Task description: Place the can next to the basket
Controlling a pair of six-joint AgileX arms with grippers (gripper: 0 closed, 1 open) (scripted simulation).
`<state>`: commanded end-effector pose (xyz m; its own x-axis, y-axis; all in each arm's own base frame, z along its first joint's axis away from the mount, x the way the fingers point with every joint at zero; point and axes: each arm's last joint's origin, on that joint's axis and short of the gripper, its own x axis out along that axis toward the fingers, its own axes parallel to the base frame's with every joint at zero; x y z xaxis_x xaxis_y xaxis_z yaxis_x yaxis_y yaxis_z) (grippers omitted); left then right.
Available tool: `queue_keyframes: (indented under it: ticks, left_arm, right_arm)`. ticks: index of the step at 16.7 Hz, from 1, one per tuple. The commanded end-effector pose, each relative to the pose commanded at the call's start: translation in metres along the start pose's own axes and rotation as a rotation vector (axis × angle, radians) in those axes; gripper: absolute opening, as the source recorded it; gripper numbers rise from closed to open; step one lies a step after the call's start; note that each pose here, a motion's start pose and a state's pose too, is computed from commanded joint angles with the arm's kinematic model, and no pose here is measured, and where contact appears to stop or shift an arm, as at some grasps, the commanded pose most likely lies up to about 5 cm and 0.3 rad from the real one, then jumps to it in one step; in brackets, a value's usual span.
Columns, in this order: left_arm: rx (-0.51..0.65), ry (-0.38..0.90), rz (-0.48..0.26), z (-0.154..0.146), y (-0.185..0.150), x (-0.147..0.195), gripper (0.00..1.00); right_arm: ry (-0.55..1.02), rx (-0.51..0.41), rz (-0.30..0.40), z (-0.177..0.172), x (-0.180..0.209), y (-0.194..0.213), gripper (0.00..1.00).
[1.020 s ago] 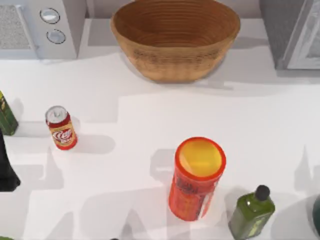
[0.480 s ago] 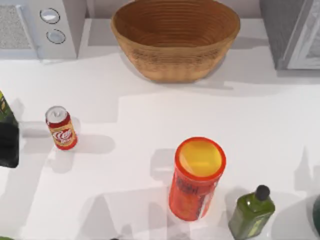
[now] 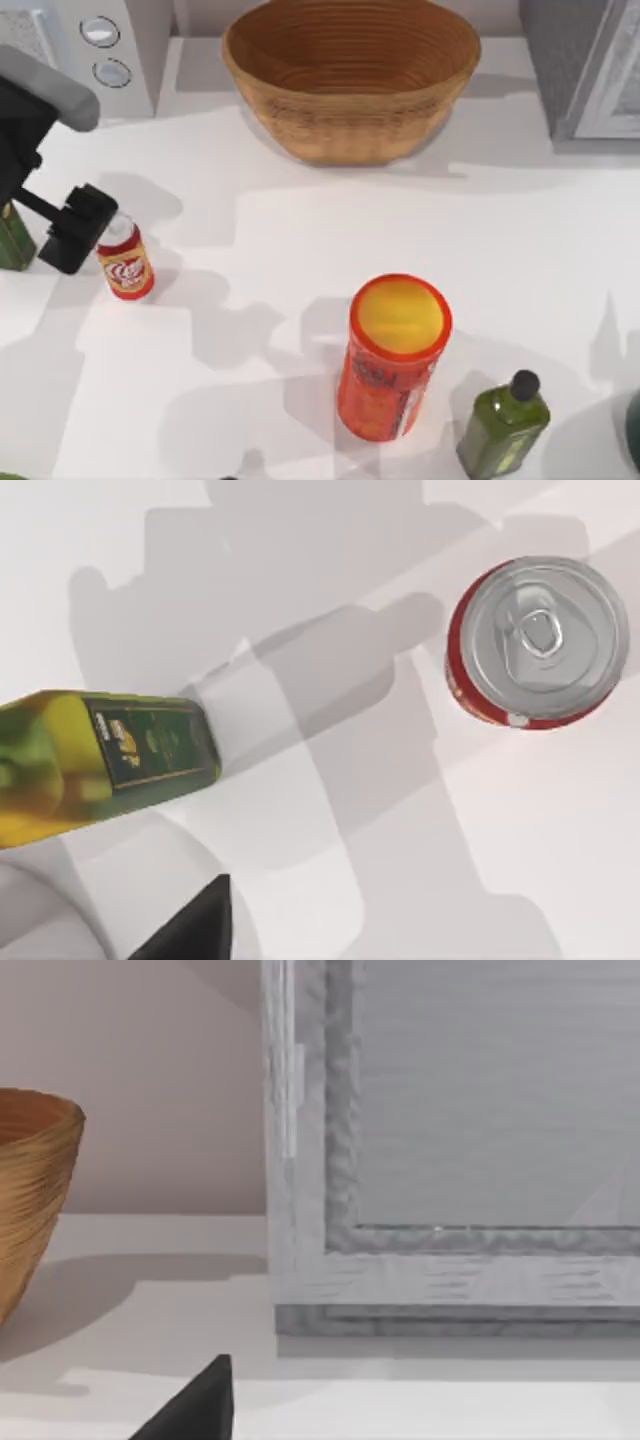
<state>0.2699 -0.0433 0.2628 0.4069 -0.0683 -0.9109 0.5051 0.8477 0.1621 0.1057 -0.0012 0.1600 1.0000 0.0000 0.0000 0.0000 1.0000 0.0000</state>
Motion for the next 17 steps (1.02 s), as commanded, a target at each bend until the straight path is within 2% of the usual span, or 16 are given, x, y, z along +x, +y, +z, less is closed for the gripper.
queue_keyframes:
  ticks: [4, 7, 10, 17]
  left_arm:
    - [0.126, 0.213, -0.115, 0.046, 0.007, 0.04, 1.0]
    - [0.194, 0.319, -0.179, 0.068, 0.008, 0.067, 1.0]
    - [0.229, 0.365, -0.209, 0.078, 0.008, 0.081, 1.0]
    - [0.232, 0.368, -0.211, 0.077, 0.008, 0.085, 1.0]
  right_arm:
    - [0.0, 0.0, 0.0, 0.0, 0.0, 0.0, 1.0]
    - [0.0, 0.0, 0.0, 0.0, 0.0, 0.0, 1.0]
    - [0.0, 0.0, 0.0, 0.0, 0.0, 0.0, 1.0]
    - [0.0, 0.0, 0.0, 0.0, 0.0, 0.0, 1.0]
